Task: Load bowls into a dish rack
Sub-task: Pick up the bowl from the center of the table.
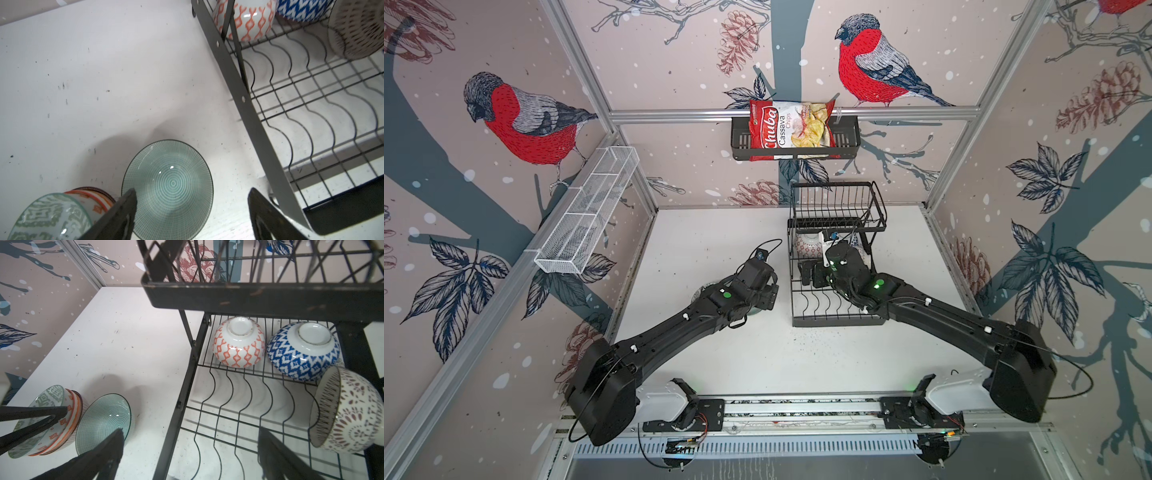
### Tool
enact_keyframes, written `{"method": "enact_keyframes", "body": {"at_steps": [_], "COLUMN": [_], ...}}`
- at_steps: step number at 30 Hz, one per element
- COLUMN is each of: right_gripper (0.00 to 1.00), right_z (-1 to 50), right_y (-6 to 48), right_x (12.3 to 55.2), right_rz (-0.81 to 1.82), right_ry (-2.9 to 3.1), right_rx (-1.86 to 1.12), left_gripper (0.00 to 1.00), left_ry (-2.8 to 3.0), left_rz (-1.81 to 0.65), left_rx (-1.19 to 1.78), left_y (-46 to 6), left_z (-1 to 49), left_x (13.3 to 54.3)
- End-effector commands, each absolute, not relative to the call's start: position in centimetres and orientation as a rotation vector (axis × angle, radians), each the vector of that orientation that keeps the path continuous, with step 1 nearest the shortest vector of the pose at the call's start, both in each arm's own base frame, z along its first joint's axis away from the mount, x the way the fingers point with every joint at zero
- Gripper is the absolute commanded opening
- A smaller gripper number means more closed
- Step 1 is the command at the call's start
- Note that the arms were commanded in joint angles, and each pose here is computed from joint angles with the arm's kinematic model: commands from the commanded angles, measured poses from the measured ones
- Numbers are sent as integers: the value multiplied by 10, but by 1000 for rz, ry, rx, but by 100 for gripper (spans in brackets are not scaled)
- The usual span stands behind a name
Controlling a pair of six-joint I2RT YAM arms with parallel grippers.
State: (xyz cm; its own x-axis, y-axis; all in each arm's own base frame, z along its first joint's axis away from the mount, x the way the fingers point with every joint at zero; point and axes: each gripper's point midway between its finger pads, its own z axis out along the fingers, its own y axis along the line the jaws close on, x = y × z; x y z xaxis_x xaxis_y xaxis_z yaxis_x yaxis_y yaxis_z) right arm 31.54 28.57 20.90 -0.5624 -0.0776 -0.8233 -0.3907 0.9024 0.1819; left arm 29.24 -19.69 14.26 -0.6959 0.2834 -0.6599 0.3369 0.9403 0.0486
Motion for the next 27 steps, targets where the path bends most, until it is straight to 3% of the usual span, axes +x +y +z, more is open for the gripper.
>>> {"method": "enact_keyframes", "body": {"at_steps": [1, 16, 27], "right_gripper": [99, 100, 100], "right_z": [206, 190, 188], "right_y": [282, 292, 289], "right_x": [315, 314, 315], "right_rz": [404, 443, 438], "right_ry": [2152, 2175, 2178], "right_rx": [-343, -373, -367], "left_gripper": [82, 64, 48], "left_ry": [2434, 2616, 2657], "left_rz": [-54, 282, 303], "left_rx": [532, 625, 661], "left_y": [-197, -184, -189], "left_z": [130, 71, 43], "left_x": [277, 262, 262]}}
